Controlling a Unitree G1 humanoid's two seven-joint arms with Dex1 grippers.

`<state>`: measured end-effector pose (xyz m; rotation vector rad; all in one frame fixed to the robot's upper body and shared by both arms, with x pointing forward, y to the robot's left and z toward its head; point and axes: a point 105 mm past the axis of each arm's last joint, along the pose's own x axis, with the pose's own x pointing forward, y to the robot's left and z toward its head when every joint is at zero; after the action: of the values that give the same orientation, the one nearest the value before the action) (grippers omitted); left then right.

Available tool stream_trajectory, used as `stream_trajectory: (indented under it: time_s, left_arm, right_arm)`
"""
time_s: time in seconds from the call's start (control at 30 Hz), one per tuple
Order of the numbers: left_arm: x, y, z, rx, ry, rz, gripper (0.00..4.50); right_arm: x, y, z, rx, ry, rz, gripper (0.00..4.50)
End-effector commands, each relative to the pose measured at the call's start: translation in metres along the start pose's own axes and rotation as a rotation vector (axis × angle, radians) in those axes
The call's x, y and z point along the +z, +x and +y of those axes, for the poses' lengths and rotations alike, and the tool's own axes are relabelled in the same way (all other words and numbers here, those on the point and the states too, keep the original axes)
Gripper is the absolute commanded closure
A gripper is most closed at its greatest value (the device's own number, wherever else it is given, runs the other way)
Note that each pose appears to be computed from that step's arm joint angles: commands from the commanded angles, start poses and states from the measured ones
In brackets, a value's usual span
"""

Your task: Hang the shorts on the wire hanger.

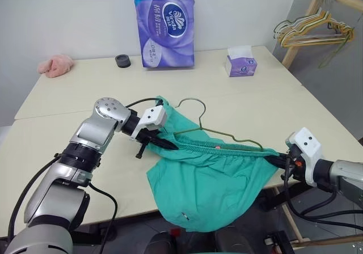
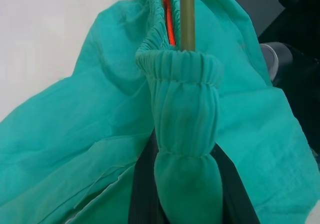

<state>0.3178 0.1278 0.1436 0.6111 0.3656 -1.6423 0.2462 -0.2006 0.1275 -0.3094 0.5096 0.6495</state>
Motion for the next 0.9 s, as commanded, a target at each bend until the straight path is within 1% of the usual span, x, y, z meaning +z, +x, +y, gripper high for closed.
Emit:
stream_trajectory:
  time_s: [0.03, 0.13, 0.3, 0.4, 0.53, 0.63, 0.77, 0.9]
  left_arm:
    - [-0.006, -0.015, 0.003, 0.037, 0.008, 0.060, 4.50]
    - [-0.009, -0.014, 0.004, 0.042, 0.011, 0.077, 4.50]
    - [-0.011, -0.012, 0.008, 0.069, 0.024, 0.086, 4.50]
    - [-0.011, -0.009, 0.011, 0.079, 0.029, 0.084, 4.50]
    - [-0.006, 0.000, 0.017, 0.113, 0.063, 0.078, 4.50]
    - [0.007, 0.011, 0.024, 0.147, 0.094, 0.038, 4.50]
    - [0.016, 0.021, 0.030, 0.185, 0.110, 0.008, 4.50]
    - [0.018, 0.028, 0.030, 0.201, 0.107, -0.017, 4.50]
  right_arm:
    - [0.010, -0.017, -0.018, -0.089, -0.048, -0.008, 4.45]
    - [0.022, -0.023, -0.017, -0.070, -0.119, -0.001, 4.45]
    - [0.033, -0.035, -0.013, -0.016, -0.224, 0.046, 4.45]
    - [0.040, -0.036, -0.009, 0.007, -0.284, 0.056, 4.45]
    - [0.058, -0.024, 0.004, 0.067, -0.419, 0.041, 4.45]
    - [0.077, -0.008, 0.015, 0.118, -0.537, 0.010, 4.45]
    - [0.087, 0.005, 0.024, 0.161, -0.616, 0.014, 4.45]
    - [0.094, 0.014, 0.033, 0.190, -0.680, 0.003, 4.45]
